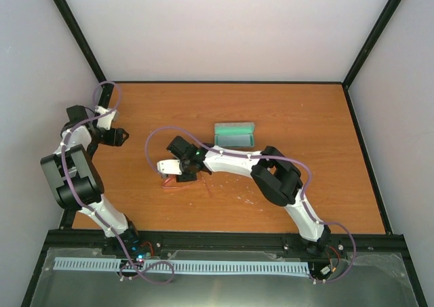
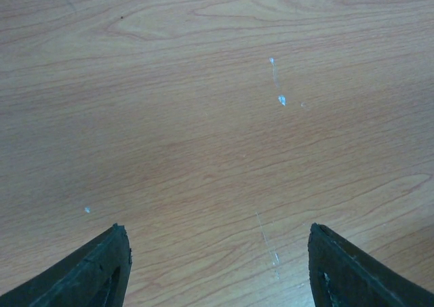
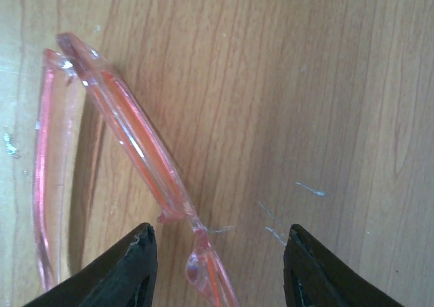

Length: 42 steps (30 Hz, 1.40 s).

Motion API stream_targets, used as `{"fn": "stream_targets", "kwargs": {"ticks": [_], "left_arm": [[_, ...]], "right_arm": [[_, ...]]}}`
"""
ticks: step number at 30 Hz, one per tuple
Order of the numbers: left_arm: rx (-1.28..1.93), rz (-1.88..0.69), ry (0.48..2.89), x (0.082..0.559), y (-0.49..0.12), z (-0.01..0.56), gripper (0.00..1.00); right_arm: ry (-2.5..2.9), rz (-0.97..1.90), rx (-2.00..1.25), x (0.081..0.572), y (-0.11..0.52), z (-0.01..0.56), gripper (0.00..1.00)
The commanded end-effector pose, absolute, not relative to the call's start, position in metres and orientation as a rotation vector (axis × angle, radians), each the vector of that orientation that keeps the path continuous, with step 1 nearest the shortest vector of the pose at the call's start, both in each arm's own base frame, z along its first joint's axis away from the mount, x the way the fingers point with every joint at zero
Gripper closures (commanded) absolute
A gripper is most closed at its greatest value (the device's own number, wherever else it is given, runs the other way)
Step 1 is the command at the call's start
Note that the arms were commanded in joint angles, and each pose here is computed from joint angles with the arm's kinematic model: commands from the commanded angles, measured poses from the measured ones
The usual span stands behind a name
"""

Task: Organize the sunglasses
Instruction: Pick up the sunglasses from the center of the board.

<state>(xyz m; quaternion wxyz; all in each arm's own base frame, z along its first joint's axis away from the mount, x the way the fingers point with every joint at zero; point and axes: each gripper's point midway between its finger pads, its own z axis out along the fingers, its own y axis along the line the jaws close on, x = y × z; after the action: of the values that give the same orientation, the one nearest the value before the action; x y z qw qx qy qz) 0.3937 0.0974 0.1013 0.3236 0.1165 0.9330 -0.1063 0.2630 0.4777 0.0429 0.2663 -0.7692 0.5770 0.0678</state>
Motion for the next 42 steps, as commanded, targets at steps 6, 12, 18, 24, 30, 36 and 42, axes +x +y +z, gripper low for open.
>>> {"fn": "stream_targets", "kwargs": {"ticks": [6,12,18,24,30,36,42], "left_arm": [[0.346,-0.278,2.409,0.398,0.096,0.106,0.3],[0.35,-0.288,2.406,0.395,0.093,0.105,0.3],[0.357,-0.291,2.406,0.392,0.092,0.103,0.31],[0.367,-0.292,2.399,0.391,0.09,0.103,0.31],[0.37,-0.326,2.372,0.394,0.086,0.112,0.34],[0.445,-0.406,2.267,0.396,0.062,0.144,0.41],[0.636,-0.446,2.087,0.394,0.006,0.2,0.54]], "right_arm": [[1.509,0.307,-2.157,0.247,0.486,0.035,0.52],[1.52,0.306,-2.167,0.247,0.486,0.027,0.55],[1.53,0.316,-2.171,0.247,0.488,0.02,0.66],[1.535,0.312,-2.168,0.248,0.489,0.019,0.84],[1.551,0.265,-2.15,0.253,0.484,0.028,0.97],[1.678,0.346,-1.958,0.274,0.489,0.078,0.97],[1.901,0.643,-1.568,0.318,0.478,0.158,0.97]]}}
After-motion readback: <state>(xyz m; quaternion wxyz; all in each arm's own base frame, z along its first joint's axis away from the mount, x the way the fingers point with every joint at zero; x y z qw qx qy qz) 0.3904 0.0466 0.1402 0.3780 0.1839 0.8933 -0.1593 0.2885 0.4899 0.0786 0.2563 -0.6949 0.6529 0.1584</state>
